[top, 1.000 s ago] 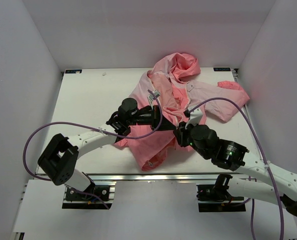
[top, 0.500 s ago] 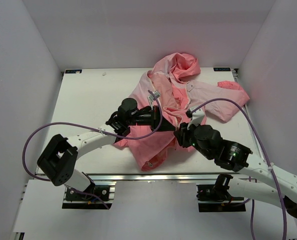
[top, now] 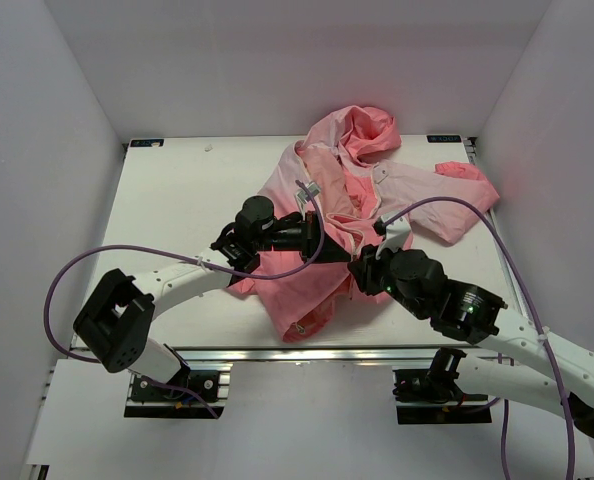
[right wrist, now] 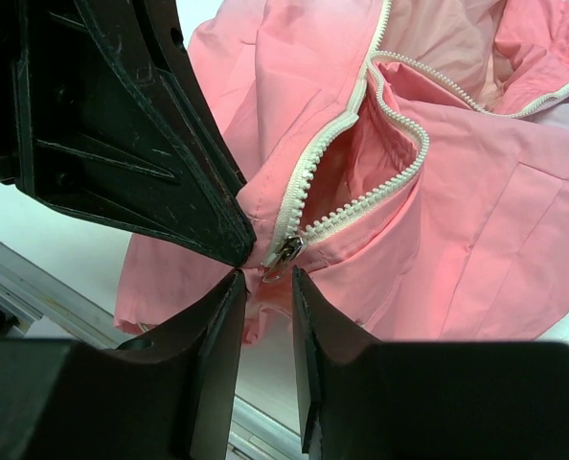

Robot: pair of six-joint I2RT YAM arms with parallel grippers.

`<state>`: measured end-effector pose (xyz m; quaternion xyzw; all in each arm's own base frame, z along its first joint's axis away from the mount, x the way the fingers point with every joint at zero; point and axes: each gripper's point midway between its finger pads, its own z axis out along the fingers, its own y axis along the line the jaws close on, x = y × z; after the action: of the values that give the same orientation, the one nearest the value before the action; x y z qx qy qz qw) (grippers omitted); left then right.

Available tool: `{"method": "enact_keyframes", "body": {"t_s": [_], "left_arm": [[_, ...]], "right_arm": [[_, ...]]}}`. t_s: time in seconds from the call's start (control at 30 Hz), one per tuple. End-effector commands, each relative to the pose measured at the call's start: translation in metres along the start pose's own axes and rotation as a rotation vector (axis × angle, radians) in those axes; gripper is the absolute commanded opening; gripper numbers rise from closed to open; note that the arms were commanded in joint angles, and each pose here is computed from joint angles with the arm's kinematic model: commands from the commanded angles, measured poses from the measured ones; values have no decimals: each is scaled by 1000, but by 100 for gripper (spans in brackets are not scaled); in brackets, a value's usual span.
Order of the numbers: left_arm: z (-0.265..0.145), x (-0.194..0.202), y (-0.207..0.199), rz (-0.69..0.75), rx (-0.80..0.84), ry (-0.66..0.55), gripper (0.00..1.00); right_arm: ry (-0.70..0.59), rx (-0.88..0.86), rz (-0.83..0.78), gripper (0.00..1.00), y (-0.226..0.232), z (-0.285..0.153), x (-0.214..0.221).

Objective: Zip up the jacket

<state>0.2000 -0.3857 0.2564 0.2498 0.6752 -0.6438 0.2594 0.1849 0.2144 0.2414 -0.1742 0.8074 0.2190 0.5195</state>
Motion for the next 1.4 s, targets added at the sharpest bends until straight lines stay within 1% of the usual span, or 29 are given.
{"method": "enact_keyframes", "body": {"t_s": [0.0,0.2,0.37,0.47,0.57,0.67,0.9,1.07,1.1,1.13,1.2,1.23,1.27,1.37], "left_arm": [[-8,1,-25,56,68,13,0],[-8,2,-26,60,75,17,0],[-8,3,-27,58,84,24,0],[-8,4,-25,58,74,26,0],[-9,5,-24,61,73,25,0],[-8,5,-23,63,67,26,0],[-9,8,-16,67,35,39,0],[-11,12,-9,86,-3,50,0],[-13,17,-3,71,-35,68,0],[-15,17,1,107,-60,72,0],[-18,18,14,106,-139,79,0],[-20,18,15,118,-148,75,0],[-21,16,14,126,-153,66,0],[-20,15,13,134,-149,62,0]], "right_arm": [[-74,64,24,31,-13,-2,-19],[-78,98,29,31,-17,8,-19],[-95,155,84,30,-20,17,-25],[-104,140,93,22,-19,15,-27],[-124,143,110,10,-22,8,-30],[-118,136,108,8,-23,5,-28],[-80,177,82,6,-34,-2,-22],[-59,134,33,6,-30,-5,-18],[-51,119,16,7,-28,-6,-17],[-37,107,-5,7,-27,-7,-14],[-18,90,-23,8,-25,-8,-13],[4,78,-37,11,-23,-8,-9],[12,73,-38,21,-22,-7,-7],[46,19,-61,27,-13,-5,0]]}}
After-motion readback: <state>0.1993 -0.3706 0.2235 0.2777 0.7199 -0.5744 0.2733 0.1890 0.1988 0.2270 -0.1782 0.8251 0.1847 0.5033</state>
